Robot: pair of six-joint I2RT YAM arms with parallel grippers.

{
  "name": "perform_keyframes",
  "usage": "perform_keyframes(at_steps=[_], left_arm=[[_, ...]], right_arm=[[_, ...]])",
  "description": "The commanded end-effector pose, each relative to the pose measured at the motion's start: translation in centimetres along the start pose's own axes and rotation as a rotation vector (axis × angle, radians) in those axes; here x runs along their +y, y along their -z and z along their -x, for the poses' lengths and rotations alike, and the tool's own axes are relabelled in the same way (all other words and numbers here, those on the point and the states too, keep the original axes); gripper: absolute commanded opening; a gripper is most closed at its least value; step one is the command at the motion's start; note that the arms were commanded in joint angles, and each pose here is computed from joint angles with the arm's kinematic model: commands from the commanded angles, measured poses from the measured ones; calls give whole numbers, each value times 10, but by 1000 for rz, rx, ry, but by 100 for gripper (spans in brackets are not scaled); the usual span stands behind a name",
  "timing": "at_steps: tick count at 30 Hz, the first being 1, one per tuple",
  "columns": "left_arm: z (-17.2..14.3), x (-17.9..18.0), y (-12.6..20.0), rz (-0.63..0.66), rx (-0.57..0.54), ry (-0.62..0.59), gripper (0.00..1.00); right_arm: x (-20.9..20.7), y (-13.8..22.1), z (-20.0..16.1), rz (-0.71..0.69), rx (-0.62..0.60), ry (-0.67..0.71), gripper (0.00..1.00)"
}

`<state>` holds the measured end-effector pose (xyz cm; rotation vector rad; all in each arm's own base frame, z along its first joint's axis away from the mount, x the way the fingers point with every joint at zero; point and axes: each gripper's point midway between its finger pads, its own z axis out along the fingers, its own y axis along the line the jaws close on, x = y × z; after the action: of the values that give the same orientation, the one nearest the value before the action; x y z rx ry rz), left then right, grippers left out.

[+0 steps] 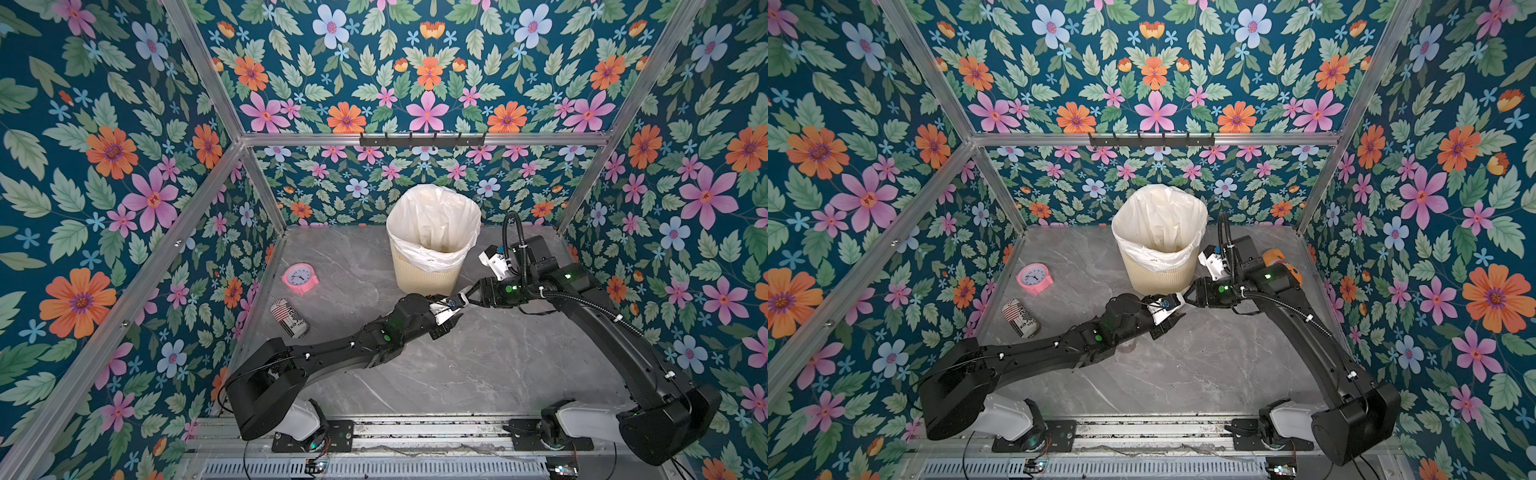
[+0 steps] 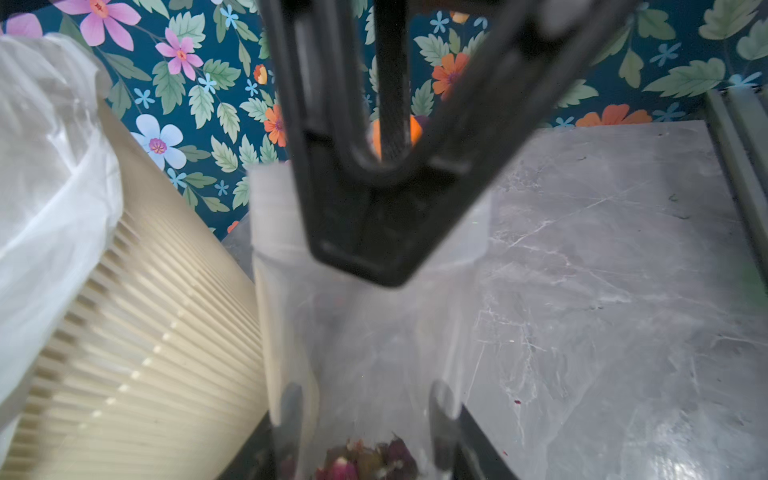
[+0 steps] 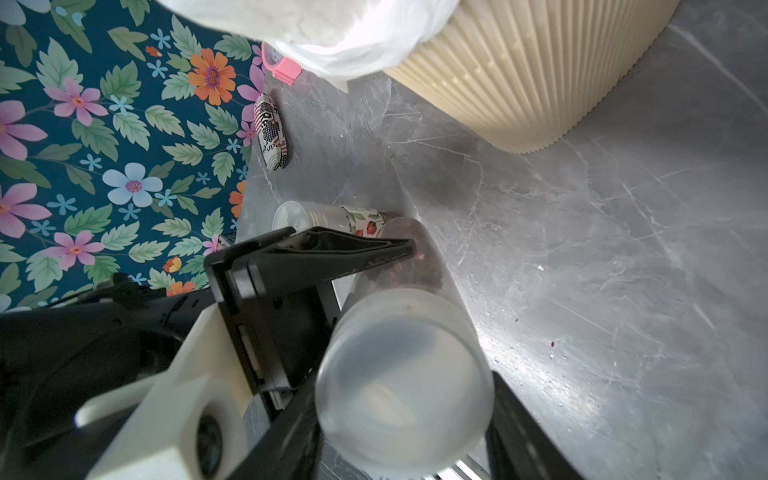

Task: Empty the moldy dried flower tea in the jars
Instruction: Unscrew the lid from the jar.

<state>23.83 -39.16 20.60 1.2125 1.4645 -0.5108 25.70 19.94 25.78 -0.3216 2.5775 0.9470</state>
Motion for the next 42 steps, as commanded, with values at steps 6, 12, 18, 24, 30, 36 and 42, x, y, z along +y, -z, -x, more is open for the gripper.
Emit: perform_keyframes(at_steps=[6,12,18,24,30,36,42], left_arm=[[21,-56,24,-352,-54,-55,51],[29,-80,38,-523,-52,-42,50],[24,-80,32,-537,-17,-53,50],[25,-47,18,-309,-52,-59,50],[19,-12,8,-68,-57,-41,51],[9,2,1,86,-26,-57,51],[5,10,3,145,-11,-45,51]], right_arm=[[16,9,-34,108,52,316,54],[21,17,-56,161,6,567,55],[30,27,-59,153,-101,714,64],[25,27,-51,103,2,502,76],[16,27,-29,83,-13,282,77],[7,12,-4,37,5,75,75],[-1,3,3,14,16,24,70]])
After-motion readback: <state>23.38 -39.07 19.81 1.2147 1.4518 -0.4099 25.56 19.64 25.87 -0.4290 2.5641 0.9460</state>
